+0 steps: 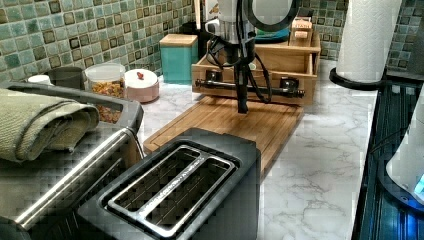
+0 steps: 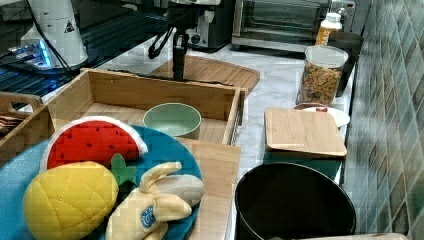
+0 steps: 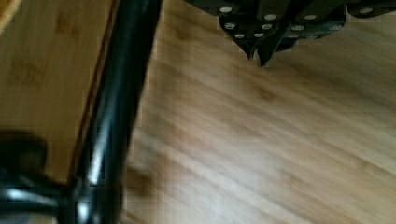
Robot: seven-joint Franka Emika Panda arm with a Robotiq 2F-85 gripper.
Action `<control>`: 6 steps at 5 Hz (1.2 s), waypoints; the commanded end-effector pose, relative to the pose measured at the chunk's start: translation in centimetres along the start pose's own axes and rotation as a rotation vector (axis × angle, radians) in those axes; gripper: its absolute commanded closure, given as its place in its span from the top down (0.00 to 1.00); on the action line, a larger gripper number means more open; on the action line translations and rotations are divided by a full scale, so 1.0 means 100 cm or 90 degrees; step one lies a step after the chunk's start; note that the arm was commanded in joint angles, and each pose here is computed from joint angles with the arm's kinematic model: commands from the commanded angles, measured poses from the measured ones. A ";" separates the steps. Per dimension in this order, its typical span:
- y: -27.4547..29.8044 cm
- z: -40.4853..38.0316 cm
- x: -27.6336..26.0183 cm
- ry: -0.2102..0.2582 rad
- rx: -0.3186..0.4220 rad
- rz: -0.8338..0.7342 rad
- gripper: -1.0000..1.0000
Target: Close the drawer.
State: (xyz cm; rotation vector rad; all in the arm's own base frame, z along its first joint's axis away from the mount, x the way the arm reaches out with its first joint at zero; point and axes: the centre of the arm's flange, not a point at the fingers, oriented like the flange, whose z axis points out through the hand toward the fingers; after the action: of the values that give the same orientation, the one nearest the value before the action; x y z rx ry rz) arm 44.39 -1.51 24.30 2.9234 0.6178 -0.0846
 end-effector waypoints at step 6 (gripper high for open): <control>0.266 -0.054 -0.056 0.092 0.029 0.176 0.00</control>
State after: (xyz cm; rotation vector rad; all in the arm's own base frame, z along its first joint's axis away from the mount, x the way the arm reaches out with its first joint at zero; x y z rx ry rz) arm 47.87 -13.96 25.59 3.1175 0.3951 -0.1683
